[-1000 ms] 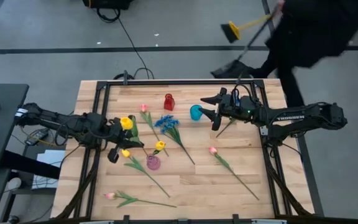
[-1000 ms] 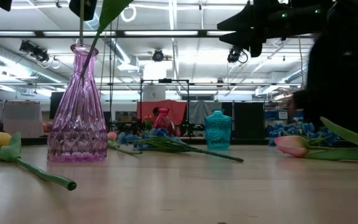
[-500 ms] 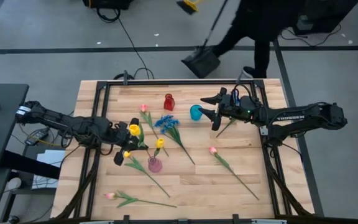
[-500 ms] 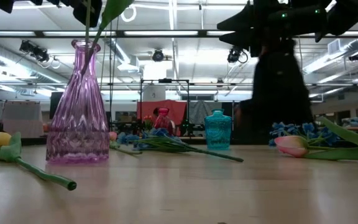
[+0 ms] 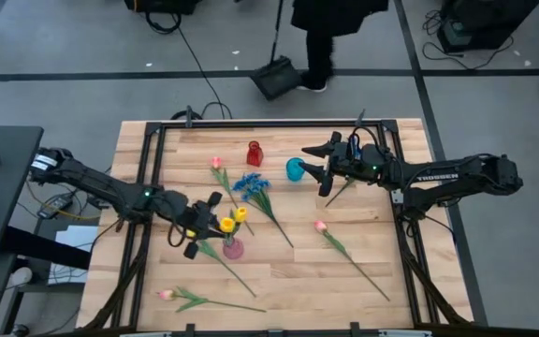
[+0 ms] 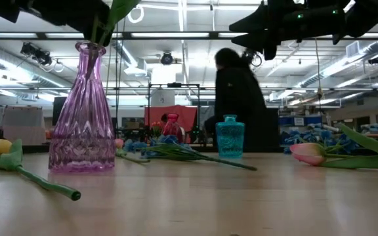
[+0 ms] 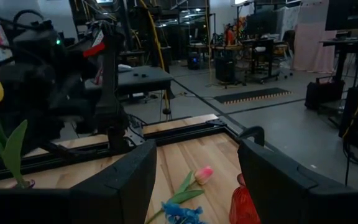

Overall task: Sort flowers into vase by color
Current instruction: Put the top yellow tulip into the purple vase, then put the yellow tulip into the purple vase

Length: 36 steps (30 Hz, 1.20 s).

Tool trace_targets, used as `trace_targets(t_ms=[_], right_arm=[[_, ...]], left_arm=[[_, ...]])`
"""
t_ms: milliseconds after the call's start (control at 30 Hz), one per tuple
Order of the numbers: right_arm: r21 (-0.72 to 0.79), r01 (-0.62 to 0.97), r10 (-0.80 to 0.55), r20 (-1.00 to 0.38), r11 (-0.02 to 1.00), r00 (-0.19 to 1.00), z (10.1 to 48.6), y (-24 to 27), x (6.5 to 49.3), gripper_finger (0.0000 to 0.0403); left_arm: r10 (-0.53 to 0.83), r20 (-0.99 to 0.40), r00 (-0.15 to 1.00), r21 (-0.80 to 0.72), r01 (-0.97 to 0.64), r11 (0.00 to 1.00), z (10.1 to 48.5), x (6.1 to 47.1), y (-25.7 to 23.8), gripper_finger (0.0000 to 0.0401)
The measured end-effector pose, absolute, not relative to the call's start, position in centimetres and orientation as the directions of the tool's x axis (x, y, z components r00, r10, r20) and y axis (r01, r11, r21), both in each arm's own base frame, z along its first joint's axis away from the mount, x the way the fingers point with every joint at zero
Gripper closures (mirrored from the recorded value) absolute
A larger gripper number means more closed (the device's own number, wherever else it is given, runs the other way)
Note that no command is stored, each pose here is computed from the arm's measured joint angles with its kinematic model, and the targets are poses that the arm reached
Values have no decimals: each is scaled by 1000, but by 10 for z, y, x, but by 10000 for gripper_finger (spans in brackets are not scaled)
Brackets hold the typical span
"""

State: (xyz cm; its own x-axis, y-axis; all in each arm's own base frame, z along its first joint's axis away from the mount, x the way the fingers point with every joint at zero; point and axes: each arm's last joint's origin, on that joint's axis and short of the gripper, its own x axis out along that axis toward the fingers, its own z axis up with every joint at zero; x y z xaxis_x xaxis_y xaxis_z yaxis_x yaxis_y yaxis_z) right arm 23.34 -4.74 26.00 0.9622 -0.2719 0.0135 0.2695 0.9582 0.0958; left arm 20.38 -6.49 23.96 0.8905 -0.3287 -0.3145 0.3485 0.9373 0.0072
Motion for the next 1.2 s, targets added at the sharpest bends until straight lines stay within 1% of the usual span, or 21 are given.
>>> trace_targets(t_ms=[267, 500, 600, 767, 867, 1033, 1200], right_arm=[[95, 270, -272, 13, 958, 962, 260, -47, 233, 164], [95, 269, -272, 13, 958, 962, 260, -47, 233, 164], [95, 269, -272, 13, 958, 962, 260, -47, 233, 164], [95, 270, -272, 6, 958, 962, 259, -47, 233, 164], [98, 270, -272, 0, 958, 962, 259, -47, 233, 164], [105, 270, -272, -2, 957, 962, 259, -47, 233, 164], [107, 273, -272, -27, 956, 962, 256, -47, 233, 164]], left_arm=[[-324, -365, 873, 11, 352, 936, 224, 217, -69, 386], [-310, -373, 875, 12, 338, 941, 220, 221, -70, 381], [-294, -370, 881, 15, 322, 947, 220, 221, -69, 362], [-287, -357, 889, 17, 314, 949, 227, 215, -67, 311], [-260, -334, 906, 28, 285, 958, 235, 207, -64, 287], [-208, -302, 930, 21, 225, 974, 248, 193, -58, 268], [-180, -315, 932, 27, 199, 980, 252, 181, -54, 261]])
